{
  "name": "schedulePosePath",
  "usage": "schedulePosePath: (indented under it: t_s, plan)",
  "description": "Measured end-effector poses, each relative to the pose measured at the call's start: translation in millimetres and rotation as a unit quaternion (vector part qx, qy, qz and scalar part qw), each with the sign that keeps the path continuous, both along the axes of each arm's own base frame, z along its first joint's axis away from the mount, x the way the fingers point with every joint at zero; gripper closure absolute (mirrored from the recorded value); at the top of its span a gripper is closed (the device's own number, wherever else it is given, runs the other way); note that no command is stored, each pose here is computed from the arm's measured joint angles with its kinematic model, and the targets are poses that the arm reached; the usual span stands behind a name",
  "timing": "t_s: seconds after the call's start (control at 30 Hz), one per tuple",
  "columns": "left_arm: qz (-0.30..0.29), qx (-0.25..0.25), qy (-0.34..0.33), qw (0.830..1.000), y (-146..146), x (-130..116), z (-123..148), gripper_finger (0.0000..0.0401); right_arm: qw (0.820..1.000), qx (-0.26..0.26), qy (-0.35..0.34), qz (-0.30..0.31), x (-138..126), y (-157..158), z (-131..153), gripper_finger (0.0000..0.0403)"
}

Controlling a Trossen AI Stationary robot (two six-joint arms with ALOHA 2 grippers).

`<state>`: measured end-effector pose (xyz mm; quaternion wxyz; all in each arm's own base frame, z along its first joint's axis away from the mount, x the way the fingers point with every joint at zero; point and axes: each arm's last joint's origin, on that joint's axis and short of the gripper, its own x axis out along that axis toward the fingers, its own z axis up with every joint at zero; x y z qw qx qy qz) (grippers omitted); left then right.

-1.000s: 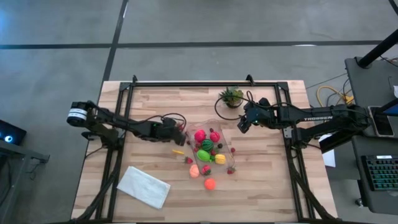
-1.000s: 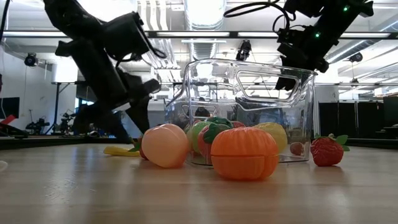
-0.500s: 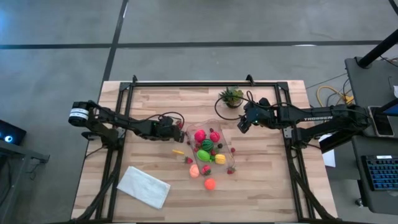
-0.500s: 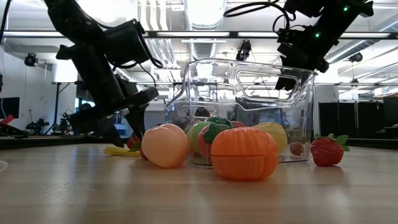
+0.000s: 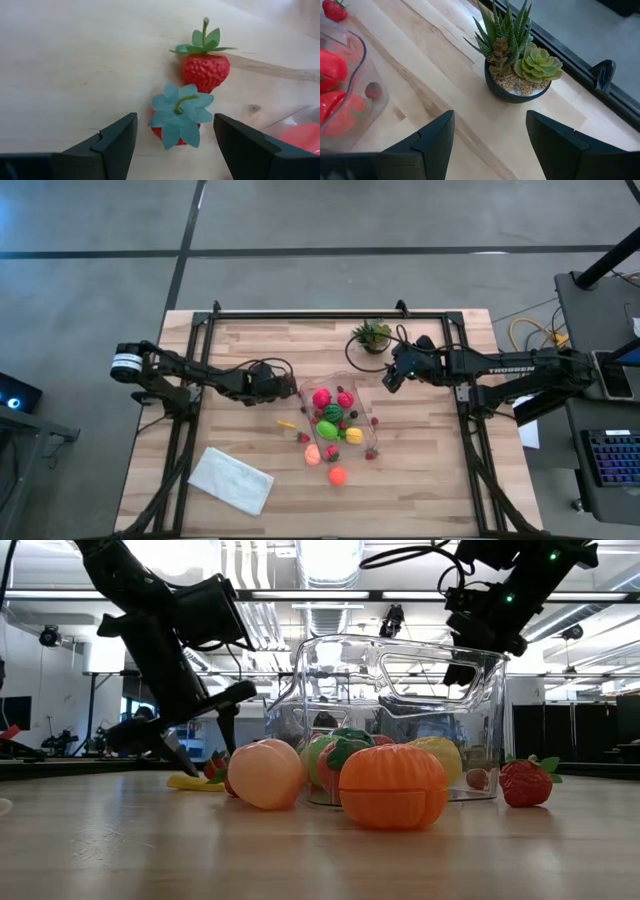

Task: Pick and placing Produce into tupperware
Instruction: Put the red strawberry into the transparent bin

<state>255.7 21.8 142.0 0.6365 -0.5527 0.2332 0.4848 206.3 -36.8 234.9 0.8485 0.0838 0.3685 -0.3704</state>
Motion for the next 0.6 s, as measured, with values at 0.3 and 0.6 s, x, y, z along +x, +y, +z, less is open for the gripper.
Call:
schedulePosePath:
  t_s: [0.3,0.6]
  plan:
    - [0.016,-0.006,-0.008,1.0,2,1,1,0.0195,1.0,-0.01,0.011,0.014,0,0,0,0.0165]
    - [0.034,-0.005,-0.011,0.999,11,0,1,0.0228,1.0,-0.012,0.012,0.014,0,0,0,0.0165]
